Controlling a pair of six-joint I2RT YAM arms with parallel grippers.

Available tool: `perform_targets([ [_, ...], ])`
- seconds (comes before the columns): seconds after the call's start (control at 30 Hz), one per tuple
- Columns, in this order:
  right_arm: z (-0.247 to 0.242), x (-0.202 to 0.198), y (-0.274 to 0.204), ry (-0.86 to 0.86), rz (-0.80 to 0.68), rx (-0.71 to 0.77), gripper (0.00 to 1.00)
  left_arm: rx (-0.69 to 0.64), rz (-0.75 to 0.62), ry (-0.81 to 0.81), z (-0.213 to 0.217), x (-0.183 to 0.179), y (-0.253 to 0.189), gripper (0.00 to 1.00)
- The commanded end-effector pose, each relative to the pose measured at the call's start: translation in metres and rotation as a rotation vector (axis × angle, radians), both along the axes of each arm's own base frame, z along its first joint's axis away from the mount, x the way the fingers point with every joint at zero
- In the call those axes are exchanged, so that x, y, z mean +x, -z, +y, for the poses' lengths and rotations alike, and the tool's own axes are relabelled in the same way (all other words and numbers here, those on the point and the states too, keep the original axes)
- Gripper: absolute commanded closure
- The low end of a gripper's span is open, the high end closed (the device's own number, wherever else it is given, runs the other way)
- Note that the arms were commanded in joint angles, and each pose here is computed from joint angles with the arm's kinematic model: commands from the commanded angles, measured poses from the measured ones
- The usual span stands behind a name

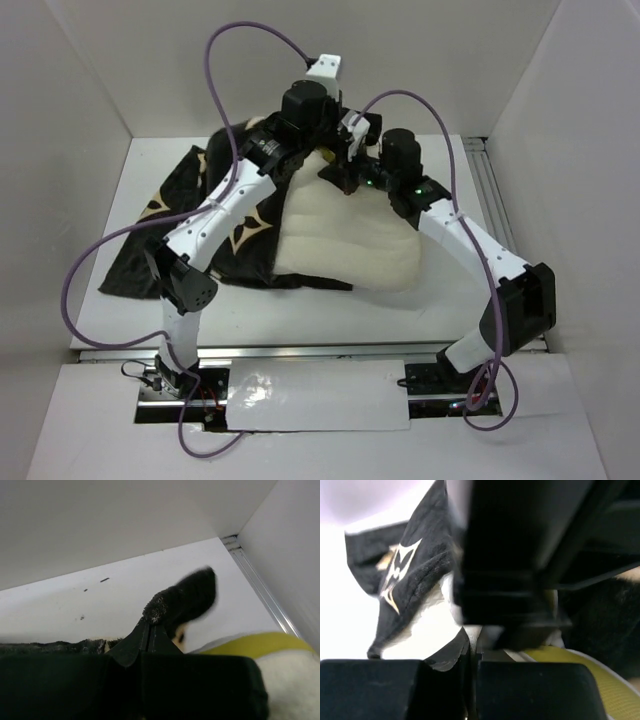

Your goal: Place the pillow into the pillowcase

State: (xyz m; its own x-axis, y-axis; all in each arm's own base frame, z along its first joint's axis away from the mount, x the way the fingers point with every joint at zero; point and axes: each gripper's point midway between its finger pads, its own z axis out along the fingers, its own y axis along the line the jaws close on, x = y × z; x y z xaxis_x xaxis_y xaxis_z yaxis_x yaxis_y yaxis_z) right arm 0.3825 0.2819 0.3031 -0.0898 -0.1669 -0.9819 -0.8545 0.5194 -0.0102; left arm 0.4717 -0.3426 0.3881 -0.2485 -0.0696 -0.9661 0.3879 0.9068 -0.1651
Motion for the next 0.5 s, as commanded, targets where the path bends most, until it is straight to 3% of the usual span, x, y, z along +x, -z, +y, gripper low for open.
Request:
perform_targets([
  [0.0,0.053,-0.018,-0.019,0.005,-0.017,0.129,1.0,-0.203,-0.111,0.112,-0.043,-0.051,-0.074,1.0],
  [0.13,0.081,-0.03,-0.012,0.09,-0.054,0.212,1.0,-0.231,-0.086,0.156,-0.055,-0.078,-0.079,1.0],
  [0.2,0.082,-0.043,0.001,0.106,-0.024,0.267,1.0,-0.204,-0.102,0.09,-0.046,-0.075,-0.077,1.0],
  [0.27,0.075,-0.048,-0.008,0.127,-0.069,0.313,1.0,-0.171,-0.098,0.101,-0.044,-0.082,-0.07,1.0],
  [0.4,0.06,-0.07,0.011,0.141,-0.017,0.362,1.0,-0.092,-0.094,0.107,-0.032,-0.085,-0.051,1.0],
  [0.47,0.035,-0.066,-0.008,0.243,-0.058,0.499,1.0,-0.088,-0.061,0.084,-0.018,-0.08,-0.04,1.0],
])
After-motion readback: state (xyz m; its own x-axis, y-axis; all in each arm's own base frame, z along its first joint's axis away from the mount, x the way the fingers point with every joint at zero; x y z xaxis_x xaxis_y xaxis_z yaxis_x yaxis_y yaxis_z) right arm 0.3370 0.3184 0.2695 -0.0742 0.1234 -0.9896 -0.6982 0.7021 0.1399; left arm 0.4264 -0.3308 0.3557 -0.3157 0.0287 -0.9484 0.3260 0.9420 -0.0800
